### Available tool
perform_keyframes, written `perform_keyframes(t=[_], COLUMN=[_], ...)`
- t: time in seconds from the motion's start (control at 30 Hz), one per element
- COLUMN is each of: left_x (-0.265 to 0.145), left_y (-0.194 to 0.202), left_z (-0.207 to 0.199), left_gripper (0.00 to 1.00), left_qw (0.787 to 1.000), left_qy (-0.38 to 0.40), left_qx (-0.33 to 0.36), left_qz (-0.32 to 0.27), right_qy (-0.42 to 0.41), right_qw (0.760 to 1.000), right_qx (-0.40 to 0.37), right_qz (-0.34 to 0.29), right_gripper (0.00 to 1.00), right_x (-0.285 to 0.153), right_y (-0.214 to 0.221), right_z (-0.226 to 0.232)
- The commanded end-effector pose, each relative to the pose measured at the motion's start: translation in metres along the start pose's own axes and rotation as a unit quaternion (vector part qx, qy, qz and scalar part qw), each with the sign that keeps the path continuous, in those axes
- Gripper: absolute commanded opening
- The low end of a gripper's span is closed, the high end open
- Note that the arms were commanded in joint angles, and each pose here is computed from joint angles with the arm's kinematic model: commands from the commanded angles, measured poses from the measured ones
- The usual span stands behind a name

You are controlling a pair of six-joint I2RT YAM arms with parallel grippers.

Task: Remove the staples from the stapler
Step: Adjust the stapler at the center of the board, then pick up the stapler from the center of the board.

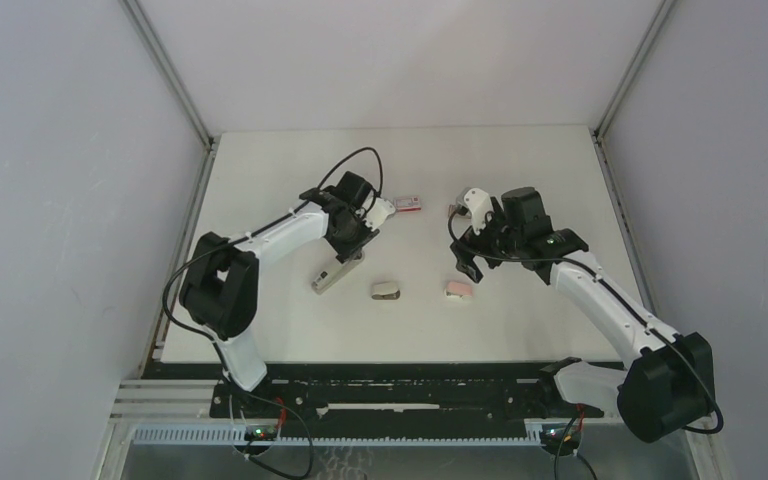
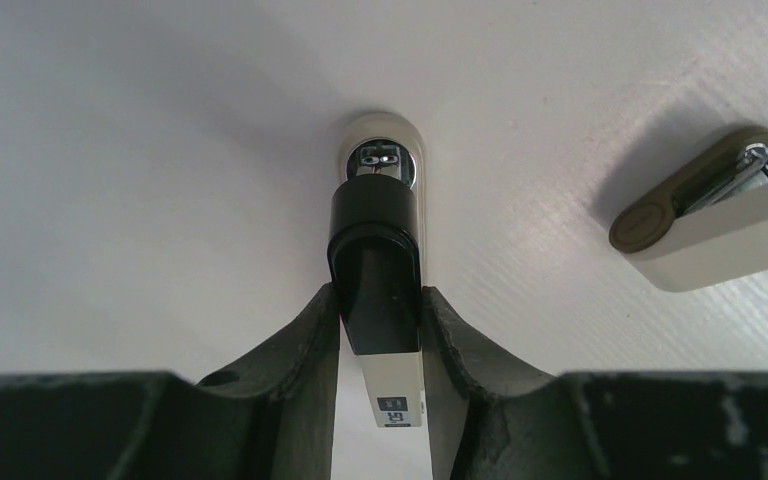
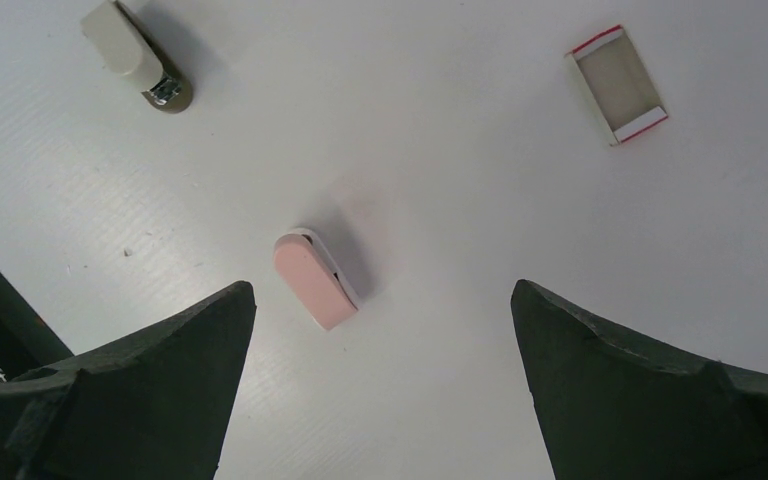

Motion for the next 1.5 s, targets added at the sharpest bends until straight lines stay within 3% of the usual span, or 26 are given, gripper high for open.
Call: perform_keyframes(t=[0.0,0.23,0.57,0.67,0.87,1.0,1.47], left_x=[-0.018,-0.019,-0.016,-0.02,-0.053,-0.08,-0.096], left_y=[-0.018,-0.008,-0.001,0.0,0.005,0.02,0.071], left_z=[0.006,0.002,0.0,0.0,0.002,0.012,0.007], left_gripper=[0.27,0.34,0.54,0.64,0.88,0.97,1.0], left_qw=[0.994,0.981,0.976,0.976,0.976,0.974,0.963], left_qy=[0.02,0.066,0.072,0.069,0.053,0.054,0.062], left_qx=[0.088,0.176,0.199,0.199,0.172,0.137,0.112], left_qz=[-0.057,-0.053,-0.053,-0.058,-0.121,-0.174,-0.237], right_qy=[-0.038,-0.076,-0.093,-0.098,-0.102,-0.109,-0.138], right_qw=[0.999,0.997,0.991,0.989,0.986,0.983,0.973], right_qx=[-0.027,-0.034,-0.093,-0.106,-0.123,-0.138,-0.161], right_qz=[-0.01,0.0,0.023,0.026,0.044,0.053,0.09], right_gripper=[1.0,0.98,0.92,0.91,0.89,0.87,0.66], right_x=[0.004,0.014,0.026,0.029,0.041,0.047,0.07], right_y=[-0.001,0.006,0.024,0.03,0.035,0.035,0.037], right_z=[0.005,0.009,0.013,0.014,0.016,0.021,0.021])
Point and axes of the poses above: each gripper's point midway between its finger pads, its own x axis out along the fingers, its own z axis along the line the jaws close on, y = z × x, the point moved 10 cm from there along -x, back along the fingers, and after that the axes turned 3 degrees about x, right-handed, at the moved point
